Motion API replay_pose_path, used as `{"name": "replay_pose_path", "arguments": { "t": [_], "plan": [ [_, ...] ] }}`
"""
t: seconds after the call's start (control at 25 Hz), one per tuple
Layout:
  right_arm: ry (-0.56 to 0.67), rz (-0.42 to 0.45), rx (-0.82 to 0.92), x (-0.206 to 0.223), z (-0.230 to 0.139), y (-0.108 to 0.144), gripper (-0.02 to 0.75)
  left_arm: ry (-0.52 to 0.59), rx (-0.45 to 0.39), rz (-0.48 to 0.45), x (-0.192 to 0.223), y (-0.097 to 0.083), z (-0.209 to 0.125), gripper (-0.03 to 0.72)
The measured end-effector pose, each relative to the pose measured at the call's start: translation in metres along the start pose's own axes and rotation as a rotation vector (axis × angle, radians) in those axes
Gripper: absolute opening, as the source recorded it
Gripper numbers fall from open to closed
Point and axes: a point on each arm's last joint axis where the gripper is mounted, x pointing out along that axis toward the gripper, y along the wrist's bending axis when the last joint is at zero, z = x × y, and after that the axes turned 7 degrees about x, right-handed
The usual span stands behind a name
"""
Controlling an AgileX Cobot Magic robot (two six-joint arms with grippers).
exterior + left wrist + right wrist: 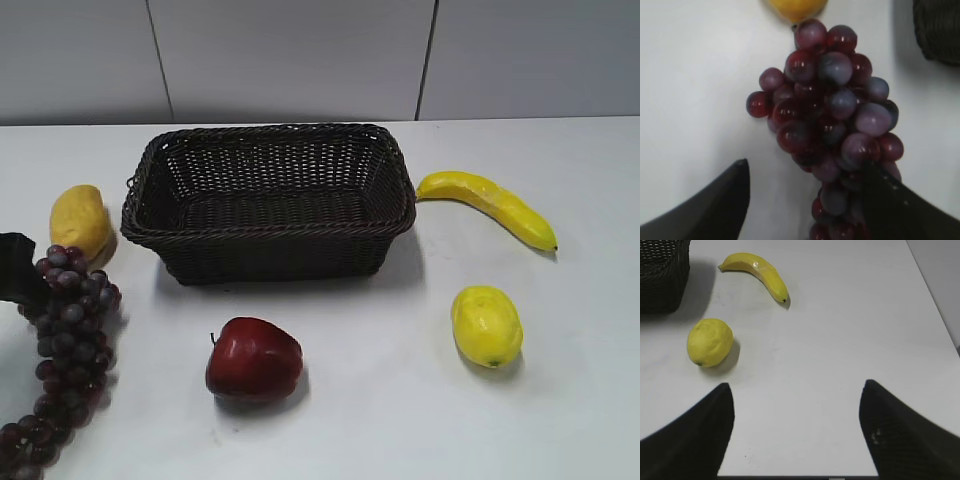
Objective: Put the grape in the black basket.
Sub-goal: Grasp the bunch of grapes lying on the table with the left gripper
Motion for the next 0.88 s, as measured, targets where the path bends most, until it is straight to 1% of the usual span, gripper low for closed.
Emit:
{"name": "replay_pose_path", "arguments": {
  "t": [0.08, 0.28, 0.48, 0.56, 0.64, 0.72, 0.76, 0.84, 0.88],
  "plan": [
    [0.000, 0.000, 0.000, 0.000, 0.000, 0.000, 0.593, -0.001, 0.009, -0.001, 0.009, -0.001, 0.002, 0.660],
    [0.000, 0.000, 0.000, 0.000, 0.000, 0.000, 0.593, -0.013, 0.055, 0.006, 0.028, -0.011, 0.006, 0.660],
    [0.000, 0.000, 0.000, 0.000, 0.000, 0.000, 0.593, 0.023, 0.073, 0.005, 0.047, -0.017, 0.004, 0.657],
    [0.000, 0.000, 0.000, 0.000, 0.000, 0.000, 0.593, 0.027, 0.062, 0.005, 0.051, -0.017, 0.004, 0.637],
    [0.000, 0.000, 0.000, 0.000, 0.000, 0.000, 0.593, 0.021, 0.051, 0.002, 0.052, -0.017, 0.004, 0.600],
    [0.000, 0.000, 0.000, 0.000, 0.000, 0.000, 0.593, 0.012, 0.042, 0.001, 0.052, -0.017, 0.005, 0.515],
    [0.000, 0.000, 0.000, 0.000, 0.000, 0.000, 0.593, 0.007, 0.040, 0.002, 0.052, -0.017, 0.006, 0.448],
    [0.000, 0.000, 0.000, 0.000, 0.000, 0.000, 0.593, 0.002, 0.036, 0.002, 0.052, -0.017, 0.006, 0.265],
    [0.000, 0.000, 0.000, 0.000, 0.000, 0.000, 0.593, 0.002, 0.035, 0.001, 0.052, -0.017, 0.006, 0.193]
  ]
}}
